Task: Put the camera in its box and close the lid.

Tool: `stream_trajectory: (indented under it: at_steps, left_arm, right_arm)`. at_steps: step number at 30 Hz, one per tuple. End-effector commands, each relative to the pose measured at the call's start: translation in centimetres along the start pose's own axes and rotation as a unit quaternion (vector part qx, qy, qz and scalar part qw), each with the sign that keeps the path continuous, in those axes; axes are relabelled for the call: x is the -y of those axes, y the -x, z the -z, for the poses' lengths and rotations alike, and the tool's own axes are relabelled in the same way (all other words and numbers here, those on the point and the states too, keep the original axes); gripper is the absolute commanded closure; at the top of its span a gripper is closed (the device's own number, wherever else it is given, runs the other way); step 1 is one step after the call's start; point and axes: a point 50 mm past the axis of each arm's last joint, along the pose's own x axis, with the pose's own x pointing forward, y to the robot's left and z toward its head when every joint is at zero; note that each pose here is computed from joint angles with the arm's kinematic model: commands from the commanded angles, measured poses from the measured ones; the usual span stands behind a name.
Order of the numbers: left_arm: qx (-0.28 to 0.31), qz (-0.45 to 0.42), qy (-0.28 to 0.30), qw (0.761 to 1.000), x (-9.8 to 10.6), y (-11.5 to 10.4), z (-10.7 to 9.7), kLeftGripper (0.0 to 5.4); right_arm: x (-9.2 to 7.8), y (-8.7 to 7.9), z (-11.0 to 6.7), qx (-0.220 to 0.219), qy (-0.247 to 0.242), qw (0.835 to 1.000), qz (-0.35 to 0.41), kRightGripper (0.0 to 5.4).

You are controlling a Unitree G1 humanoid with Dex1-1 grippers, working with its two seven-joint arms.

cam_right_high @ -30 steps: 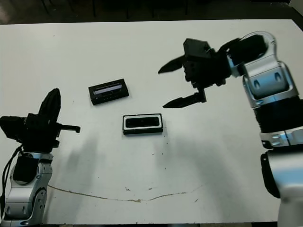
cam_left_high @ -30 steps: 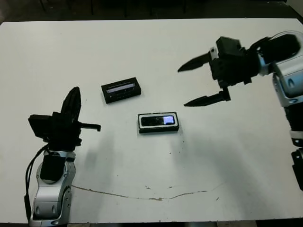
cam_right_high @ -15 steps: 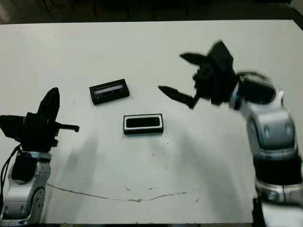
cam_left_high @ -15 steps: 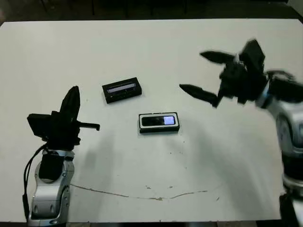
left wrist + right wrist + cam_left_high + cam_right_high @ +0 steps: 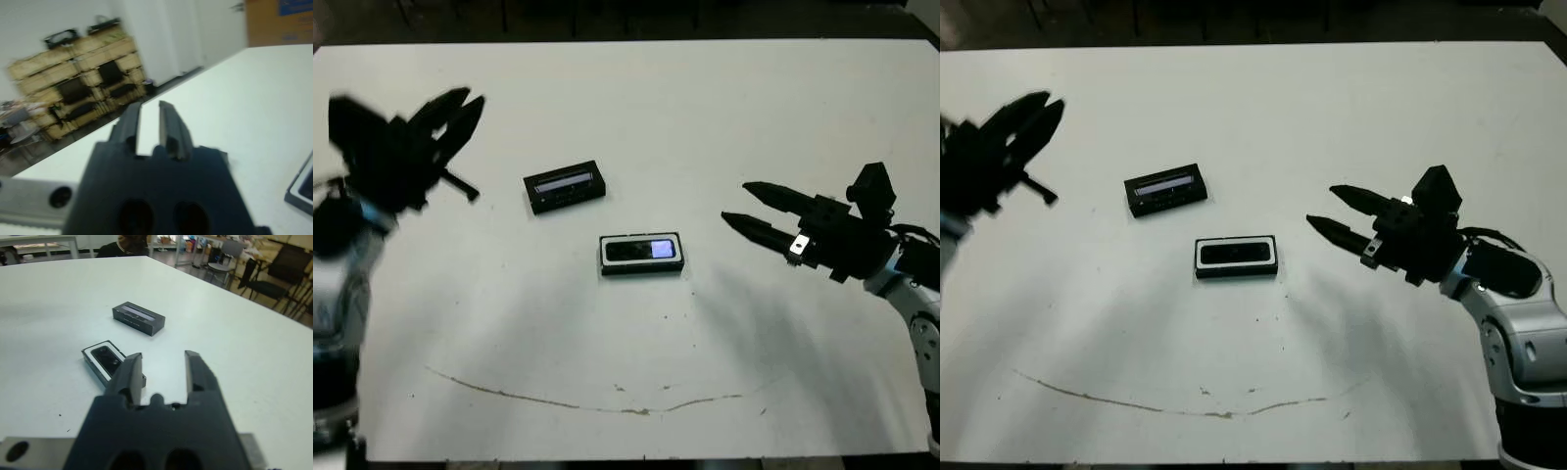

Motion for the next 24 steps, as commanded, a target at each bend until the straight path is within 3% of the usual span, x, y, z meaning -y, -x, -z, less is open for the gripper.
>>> stream_trajectory:
  at_steps: [1,6,12,20,24]
  left_arm:
    - [-0.047,0.054,0.020,0.997,-0.4,-1.5,1.6,3.50]
    - [-0.088,0.146,0.034,0.985,-0.8,-3.5,4.2,2.59]
    - [-0.140,0.218,0.043,0.965,-0.8,-4.5,6.5,1.49]
    - [-0.145,0.262,0.090,0.950,0.2,-5.3,7.7,0.06]
    - [-0.147,0.266,0.125,0.945,0.7,-5.3,8.3,0.02]
  right_arm:
    - [0.0,0.0,0.4,-0.012,0.005,1.000,-0.006,4.49]
    - [0.1,0.0,0.5,-0.022,0.010,1.000,-0.003,5.39]
    - [0.2,0.2,0.5,-0.051,0.012,0.999,0.004,5.40]
    - [-0.2,0.3,0.9,-0.065,0.005,0.998,0.017,5.40]
    - [-0.4,0.3,1.3,-0.069,0.013,0.997,0.022,5.40]
